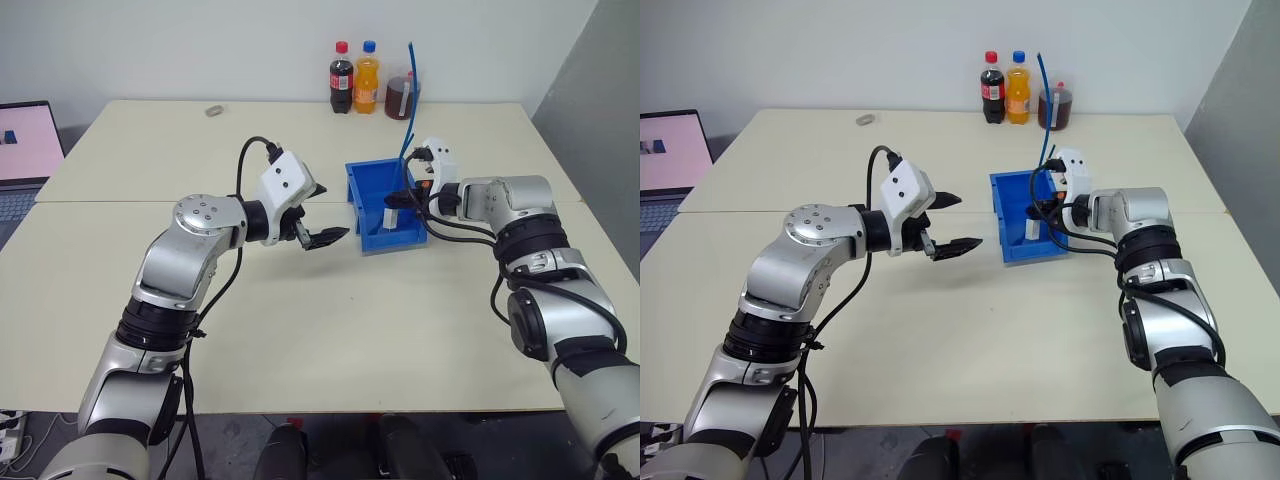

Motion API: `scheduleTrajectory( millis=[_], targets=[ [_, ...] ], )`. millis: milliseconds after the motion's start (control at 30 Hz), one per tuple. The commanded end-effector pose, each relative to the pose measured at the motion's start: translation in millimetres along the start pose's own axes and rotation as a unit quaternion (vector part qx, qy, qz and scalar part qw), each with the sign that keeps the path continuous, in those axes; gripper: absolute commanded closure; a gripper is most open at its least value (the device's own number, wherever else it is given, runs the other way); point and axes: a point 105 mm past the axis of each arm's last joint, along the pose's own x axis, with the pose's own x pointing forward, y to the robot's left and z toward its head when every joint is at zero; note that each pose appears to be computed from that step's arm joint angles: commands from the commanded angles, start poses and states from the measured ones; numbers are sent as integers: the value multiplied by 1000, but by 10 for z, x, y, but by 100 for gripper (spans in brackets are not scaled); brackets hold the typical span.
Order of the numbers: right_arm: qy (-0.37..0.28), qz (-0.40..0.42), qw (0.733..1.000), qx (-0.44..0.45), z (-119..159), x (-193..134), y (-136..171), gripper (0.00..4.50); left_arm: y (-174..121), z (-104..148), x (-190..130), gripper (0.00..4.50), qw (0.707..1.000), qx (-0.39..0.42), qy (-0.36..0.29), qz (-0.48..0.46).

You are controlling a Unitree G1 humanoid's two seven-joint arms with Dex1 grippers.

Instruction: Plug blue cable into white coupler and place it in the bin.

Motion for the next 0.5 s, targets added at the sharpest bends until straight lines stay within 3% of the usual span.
scheduleTrajectory(
  millis=[33,267,333,500],
  targets=[
    [-20,5,1000,-11,159,-12,44,434,15,93,-37,0,1000,24,-13,10],
    [-19,8,1000,-11,161,15,51,434,22,89,-45,0,999,28,-12,13],
    [-20,10,1000,-11,177,12,61,363,28,91,-47,0,999,29,-12,15],
    [-33,25,999,-18,290,-40,125,249,35,94,-44,0,999,32,-13,16]
  ],
)
